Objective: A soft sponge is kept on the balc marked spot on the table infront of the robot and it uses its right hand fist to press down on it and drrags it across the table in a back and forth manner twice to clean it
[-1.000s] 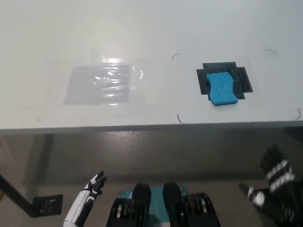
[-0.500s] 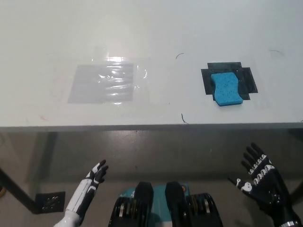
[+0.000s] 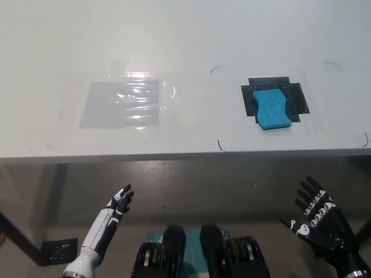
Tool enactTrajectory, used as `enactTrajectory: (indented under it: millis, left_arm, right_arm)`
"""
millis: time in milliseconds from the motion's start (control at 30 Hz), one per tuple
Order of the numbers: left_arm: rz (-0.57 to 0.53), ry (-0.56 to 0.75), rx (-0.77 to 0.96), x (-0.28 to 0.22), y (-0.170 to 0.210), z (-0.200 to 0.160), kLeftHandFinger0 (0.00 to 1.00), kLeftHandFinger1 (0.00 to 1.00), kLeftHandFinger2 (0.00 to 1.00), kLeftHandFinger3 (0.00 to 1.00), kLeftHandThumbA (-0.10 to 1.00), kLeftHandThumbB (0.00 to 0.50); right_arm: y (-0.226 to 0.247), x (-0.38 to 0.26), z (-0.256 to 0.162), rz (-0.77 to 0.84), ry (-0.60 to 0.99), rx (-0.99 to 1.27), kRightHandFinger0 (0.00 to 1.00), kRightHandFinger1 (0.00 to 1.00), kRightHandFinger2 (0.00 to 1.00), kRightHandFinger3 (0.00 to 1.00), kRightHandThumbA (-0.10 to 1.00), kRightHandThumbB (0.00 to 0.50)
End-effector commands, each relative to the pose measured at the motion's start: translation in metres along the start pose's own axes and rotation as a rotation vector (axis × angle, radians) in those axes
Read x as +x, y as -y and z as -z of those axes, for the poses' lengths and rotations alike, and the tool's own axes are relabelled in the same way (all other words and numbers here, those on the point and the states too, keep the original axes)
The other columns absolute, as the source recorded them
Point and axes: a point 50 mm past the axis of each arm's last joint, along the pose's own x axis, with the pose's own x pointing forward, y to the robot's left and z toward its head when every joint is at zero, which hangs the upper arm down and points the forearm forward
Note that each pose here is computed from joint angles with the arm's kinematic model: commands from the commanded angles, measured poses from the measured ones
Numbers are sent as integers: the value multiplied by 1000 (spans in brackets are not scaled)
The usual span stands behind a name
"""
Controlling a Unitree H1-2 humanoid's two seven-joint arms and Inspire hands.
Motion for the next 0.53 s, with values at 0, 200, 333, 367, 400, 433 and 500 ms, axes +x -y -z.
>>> enactTrajectory:
  millis: [0,200,333,367,400,433,500]
  left_arm:
    - [-5,63,16,11,-7,-17,1000,1000,1000,1000,1000,120]
    - [-7,66,9,13,-8,-19,1000,1000,1000,1000,1000,119]
    - [-9,66,13,14,-9,-20,1000,1000,1000,1000,1000,131]
    - [-11,65,10,14,-9,-19,1000,1000,1000,1000,1000,134]
    - [-12,70,16,14,-9,-19,1000,1000,1000,1000,1000,135]
    - [-12,72,18,14,-10,-19,1000,1000,1000,1000,1000,133]
    - [-12,71,16,15,-10,-19,1000,1000,1000,1000,1000,132]
  right_arm:
    - [3,7,-11,-34,31,-11,1000,1000,1000,1000,1000,139]
    - [2,7,-12,-40,32,-31,1000,1000,1000,1000,1000,143]
    - [1,8,-13,-34,28,-34,1000,1000,1000,1000,1000,141]
    - [1,7,-13,-34,31,-34,1000,1000,1000,1000,1000,136]
    - [1,7,-13,-31,30,-37,1000,1000,1000,1000,1000,140]
    - [1,7,-13,-32,31,-42,1000,1000,1000,1000,1000,137]
    - [1,8,-13,-32,33,-46,1000,1000,1000,1000,1000,135]
